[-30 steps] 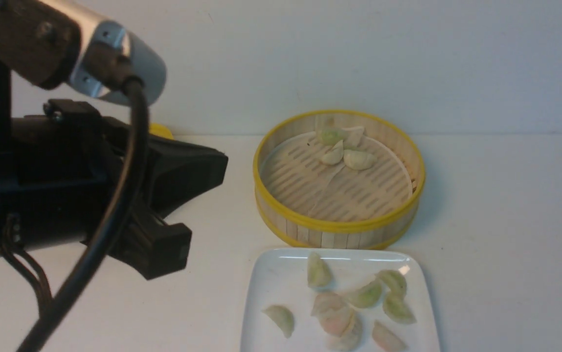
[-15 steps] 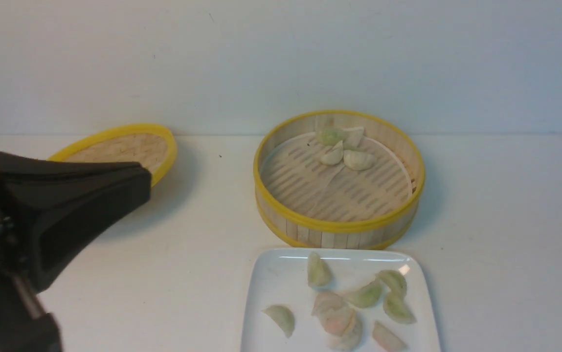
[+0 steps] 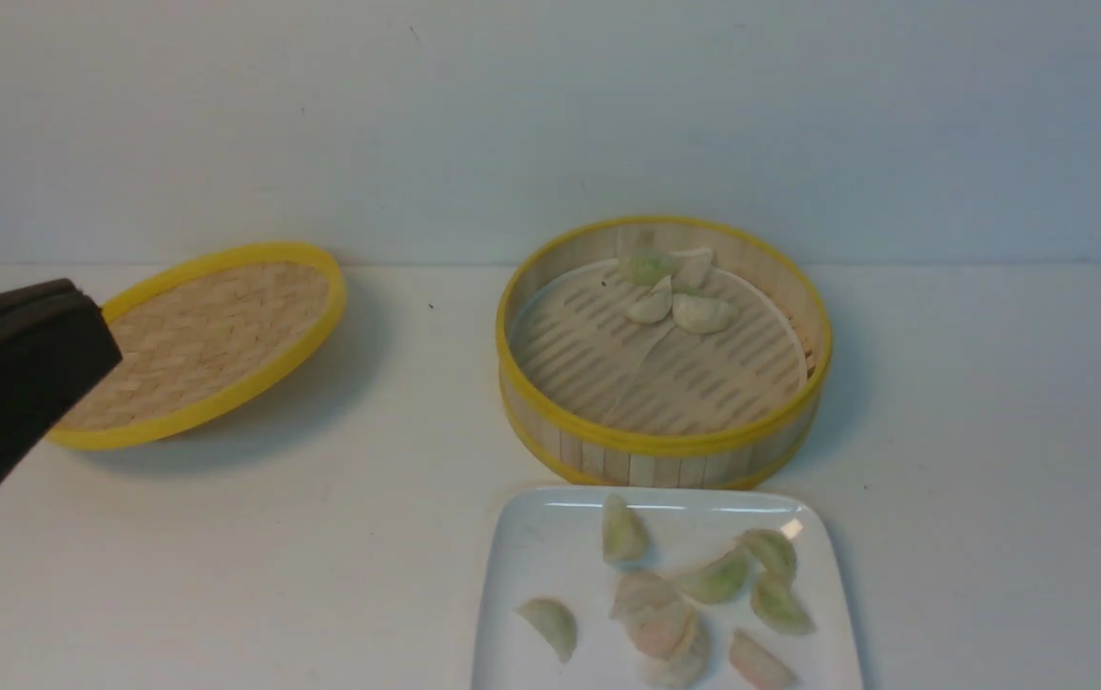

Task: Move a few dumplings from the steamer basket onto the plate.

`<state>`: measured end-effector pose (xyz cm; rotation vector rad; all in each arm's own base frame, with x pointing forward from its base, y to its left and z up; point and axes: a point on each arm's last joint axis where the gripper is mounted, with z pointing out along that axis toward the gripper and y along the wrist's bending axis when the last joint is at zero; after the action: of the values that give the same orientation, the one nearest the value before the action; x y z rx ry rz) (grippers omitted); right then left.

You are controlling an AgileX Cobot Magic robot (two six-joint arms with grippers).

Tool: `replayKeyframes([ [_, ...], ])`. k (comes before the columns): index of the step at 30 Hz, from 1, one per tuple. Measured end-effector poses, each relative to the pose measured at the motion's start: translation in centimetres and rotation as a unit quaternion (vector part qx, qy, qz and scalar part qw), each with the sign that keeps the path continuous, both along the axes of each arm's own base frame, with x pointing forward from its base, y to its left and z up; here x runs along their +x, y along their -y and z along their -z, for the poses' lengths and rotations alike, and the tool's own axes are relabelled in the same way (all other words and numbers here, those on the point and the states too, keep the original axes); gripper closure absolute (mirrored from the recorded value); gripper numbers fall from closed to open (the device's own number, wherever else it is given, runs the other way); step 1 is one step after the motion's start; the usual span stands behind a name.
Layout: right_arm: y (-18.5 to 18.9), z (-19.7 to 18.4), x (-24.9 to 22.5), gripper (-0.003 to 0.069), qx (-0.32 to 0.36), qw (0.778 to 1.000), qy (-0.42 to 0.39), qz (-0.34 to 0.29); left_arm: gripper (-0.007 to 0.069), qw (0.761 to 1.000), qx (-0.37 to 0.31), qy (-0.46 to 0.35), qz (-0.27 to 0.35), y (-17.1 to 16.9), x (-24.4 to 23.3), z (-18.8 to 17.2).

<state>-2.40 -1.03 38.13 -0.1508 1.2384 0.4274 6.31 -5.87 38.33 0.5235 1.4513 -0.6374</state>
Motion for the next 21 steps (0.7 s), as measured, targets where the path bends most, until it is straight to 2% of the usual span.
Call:
replayKeyframes([
  [12, 0.0, 0.0, 0.0, 0.0672, 0.0, 1.0, -0.001, 0.0, 0.0631, 1.0, 0.019, 0.001, -0.001, 0.0, 0.0, 0.3],
  [16, 0.0, 0.0, 0.0, 0.0672, 0.0, 1.0, -0.001, 0.0, 0.0631, 0.998, 0.038, 0.006, -0.043, -0.8, 0.1, 1.4],
  [19, 0.0, 0.0, 0.0, 0.0672, -0.001, 1.0, -0.002, 0.0, 0.0631, 0.993, 0.038, -0.026, -0.109, -1.9, 0.5, 4.0],
  [21, 0.0, 0.0, 0.0, 0.0672, -0.001, 1.0, -0.002, 0.0, 0.0631, 0.983, 0.038, -0.058, -0.17, -2.9, 0.7, 7.0],
])
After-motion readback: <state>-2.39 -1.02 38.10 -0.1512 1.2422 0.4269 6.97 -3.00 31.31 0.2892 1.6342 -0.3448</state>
